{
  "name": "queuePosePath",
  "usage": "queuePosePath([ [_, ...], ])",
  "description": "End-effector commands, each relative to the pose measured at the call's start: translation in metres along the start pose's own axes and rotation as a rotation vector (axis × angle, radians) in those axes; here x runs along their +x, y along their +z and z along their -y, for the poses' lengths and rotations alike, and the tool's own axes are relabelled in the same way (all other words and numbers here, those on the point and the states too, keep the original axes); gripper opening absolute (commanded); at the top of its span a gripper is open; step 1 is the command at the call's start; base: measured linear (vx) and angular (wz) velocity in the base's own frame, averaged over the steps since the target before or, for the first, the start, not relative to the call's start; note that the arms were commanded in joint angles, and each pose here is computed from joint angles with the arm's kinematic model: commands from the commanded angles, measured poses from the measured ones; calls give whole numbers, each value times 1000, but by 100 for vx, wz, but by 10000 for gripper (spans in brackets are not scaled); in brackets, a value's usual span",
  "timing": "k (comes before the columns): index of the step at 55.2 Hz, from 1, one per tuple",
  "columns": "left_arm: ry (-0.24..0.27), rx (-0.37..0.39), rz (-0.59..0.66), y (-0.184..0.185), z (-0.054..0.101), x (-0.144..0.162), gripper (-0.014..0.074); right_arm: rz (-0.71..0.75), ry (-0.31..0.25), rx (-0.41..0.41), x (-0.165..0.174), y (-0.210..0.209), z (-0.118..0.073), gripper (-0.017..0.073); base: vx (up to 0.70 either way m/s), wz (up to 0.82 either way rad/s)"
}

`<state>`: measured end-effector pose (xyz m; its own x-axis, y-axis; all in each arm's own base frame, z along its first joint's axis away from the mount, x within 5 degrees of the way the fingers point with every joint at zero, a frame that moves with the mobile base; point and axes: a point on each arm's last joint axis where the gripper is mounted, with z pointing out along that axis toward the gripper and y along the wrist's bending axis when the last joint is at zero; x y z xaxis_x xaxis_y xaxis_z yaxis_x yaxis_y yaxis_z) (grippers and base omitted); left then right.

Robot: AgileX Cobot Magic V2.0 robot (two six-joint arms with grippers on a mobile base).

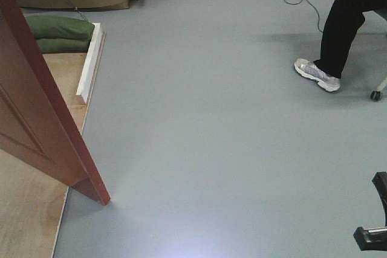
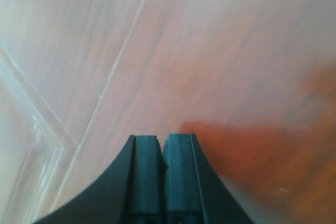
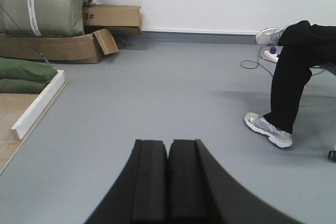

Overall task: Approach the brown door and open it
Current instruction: 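Keep pushing the door with the left gripper to widen the opening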

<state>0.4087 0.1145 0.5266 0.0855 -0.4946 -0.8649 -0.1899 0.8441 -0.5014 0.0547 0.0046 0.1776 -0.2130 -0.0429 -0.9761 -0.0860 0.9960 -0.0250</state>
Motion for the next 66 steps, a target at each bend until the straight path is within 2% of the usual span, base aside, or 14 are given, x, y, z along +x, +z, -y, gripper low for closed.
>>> queuePosePath([
  [1,-15,89,126,-26,23,-26,-3,91,-12,6,-7,-1,0,0,10,-4],
  [66,-15,89,126,-26,23,-26,-3,91,-12,6,-7,-1,0,0,12,-3],
])
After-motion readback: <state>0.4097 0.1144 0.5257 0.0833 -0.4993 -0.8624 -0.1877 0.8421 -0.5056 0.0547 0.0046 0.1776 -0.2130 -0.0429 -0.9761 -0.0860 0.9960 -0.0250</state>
